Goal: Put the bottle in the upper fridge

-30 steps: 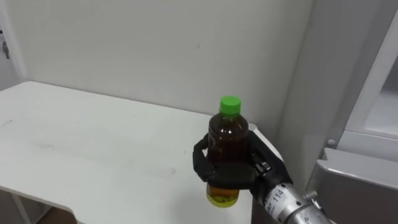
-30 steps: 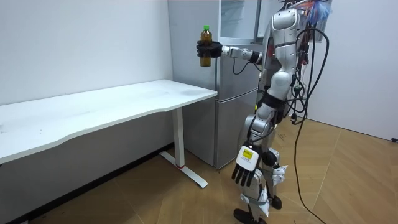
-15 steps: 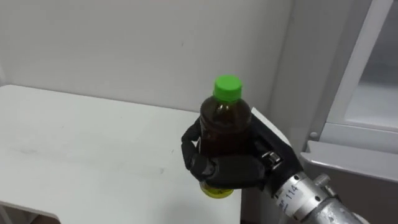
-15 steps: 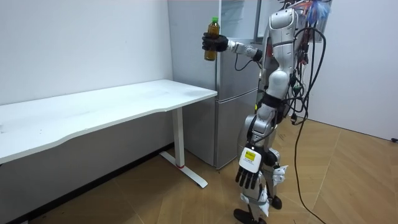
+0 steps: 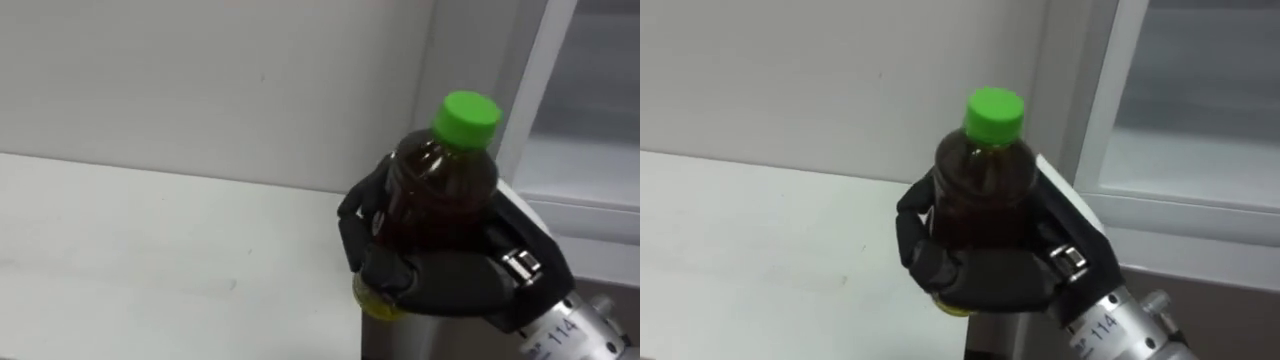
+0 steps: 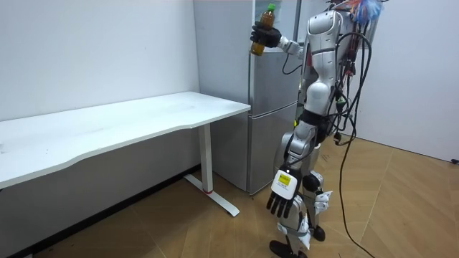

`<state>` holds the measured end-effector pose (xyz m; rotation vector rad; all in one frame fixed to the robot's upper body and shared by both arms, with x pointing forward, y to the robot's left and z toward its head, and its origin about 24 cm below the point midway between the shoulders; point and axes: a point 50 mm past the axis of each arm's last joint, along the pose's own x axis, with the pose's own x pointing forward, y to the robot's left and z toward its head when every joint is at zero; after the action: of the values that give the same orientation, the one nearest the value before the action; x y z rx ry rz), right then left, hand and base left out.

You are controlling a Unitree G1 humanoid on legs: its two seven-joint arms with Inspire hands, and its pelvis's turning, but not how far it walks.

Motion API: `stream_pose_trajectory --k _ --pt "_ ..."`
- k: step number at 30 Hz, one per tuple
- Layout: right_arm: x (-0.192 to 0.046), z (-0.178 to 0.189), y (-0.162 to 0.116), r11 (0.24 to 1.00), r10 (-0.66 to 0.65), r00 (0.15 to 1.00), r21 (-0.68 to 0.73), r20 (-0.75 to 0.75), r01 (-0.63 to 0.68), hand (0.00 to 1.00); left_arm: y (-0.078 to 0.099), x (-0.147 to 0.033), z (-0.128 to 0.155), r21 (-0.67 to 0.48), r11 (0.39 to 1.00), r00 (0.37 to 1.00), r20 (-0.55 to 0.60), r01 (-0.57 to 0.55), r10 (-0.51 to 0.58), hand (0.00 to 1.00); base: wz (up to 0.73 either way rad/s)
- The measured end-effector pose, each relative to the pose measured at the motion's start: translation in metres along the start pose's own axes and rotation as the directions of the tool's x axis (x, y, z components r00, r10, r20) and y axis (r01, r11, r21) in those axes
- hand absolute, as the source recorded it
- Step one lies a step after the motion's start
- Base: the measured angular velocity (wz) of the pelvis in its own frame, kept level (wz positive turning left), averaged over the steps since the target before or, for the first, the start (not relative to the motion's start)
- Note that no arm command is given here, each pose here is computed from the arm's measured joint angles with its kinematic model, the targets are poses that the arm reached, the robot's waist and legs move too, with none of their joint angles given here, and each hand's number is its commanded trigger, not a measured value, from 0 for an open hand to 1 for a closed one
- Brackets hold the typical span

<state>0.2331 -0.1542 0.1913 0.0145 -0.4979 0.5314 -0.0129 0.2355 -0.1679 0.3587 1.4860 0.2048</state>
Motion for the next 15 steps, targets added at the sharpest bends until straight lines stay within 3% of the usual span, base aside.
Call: stream_pose_trajectory --k 15 --pt "-0.019 0.026 -0.03 0.986 -0.158 0.983 -0.035 0.098 0.162 1.0 0.002 -0.001 -0.007 -0.06 0.998 1.0 -0.004 -0.023 0.023 0.0 -0.01"
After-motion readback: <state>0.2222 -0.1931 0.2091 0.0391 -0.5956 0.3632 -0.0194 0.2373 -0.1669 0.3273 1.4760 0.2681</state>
